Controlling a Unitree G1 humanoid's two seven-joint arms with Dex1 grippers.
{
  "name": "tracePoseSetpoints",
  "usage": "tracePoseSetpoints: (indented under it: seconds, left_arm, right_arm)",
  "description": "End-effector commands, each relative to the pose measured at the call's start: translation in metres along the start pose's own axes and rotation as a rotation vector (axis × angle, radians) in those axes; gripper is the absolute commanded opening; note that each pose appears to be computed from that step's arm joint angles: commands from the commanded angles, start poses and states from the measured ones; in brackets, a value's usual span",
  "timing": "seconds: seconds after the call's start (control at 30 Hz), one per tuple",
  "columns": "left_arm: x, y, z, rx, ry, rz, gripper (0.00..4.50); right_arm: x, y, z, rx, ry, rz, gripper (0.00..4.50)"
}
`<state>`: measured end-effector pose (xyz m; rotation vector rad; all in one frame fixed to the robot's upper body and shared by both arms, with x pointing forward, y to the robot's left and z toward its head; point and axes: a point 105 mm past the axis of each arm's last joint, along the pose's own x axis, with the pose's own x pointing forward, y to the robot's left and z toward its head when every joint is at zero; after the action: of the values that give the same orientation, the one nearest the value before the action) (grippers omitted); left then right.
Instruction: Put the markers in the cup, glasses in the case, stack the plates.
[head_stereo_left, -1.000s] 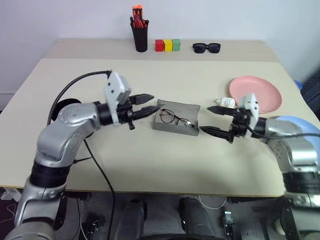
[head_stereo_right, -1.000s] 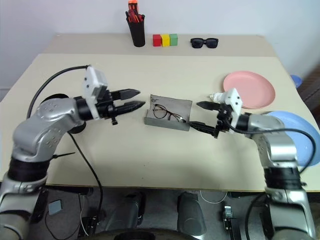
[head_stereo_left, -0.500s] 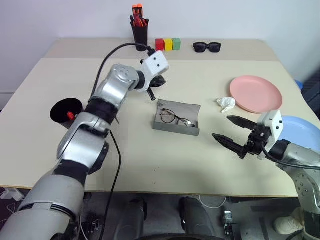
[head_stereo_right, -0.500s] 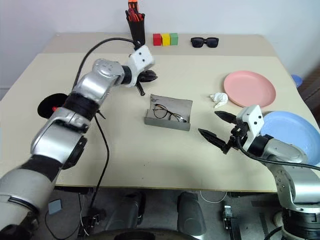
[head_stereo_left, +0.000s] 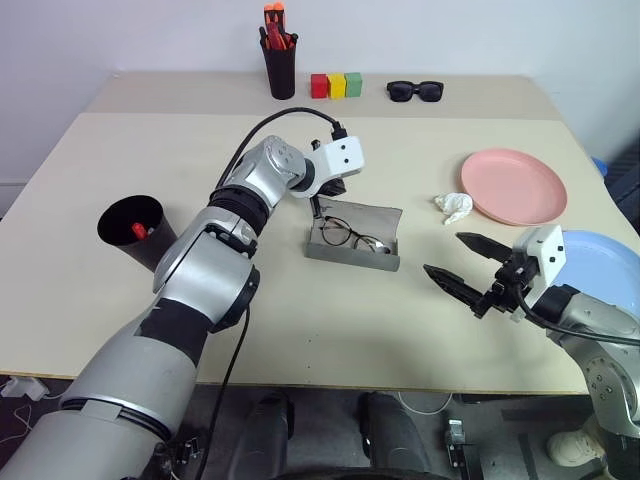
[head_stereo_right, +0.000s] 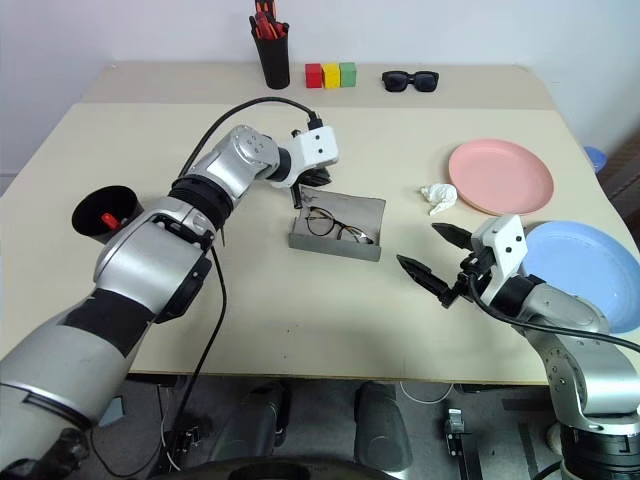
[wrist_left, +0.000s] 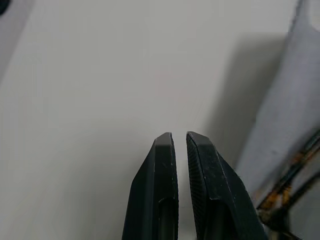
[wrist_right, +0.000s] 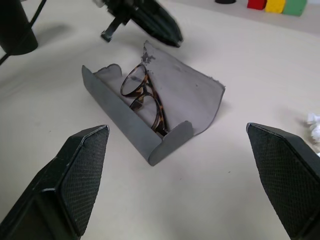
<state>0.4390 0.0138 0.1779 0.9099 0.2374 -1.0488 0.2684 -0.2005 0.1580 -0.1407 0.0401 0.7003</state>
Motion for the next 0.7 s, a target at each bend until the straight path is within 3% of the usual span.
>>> tracePoseSetpoints:
  seconds: [0.03,0.37,0.7]
  left_arm:
    - [-0.01,0.005,0.013,0.042,-0.042,-0.039,0.39]
    - [-0.03,-0.014,0.012,0.1,-0.092,-0.276,0.39]
    - [-0.029,-0.067,-0.008,0.088,-0.099,-0.443,0.39]
  right_arm:
    - [0.003,0.007,0.016,-0.041,-0.043,0.022,4.5]
    - [-0.012,0.011,0.009,-0.017,0.03,0.045,4.5]
    - [-0.072,-0.005,-0.022,0.032,0.176,-0.087,4.5]
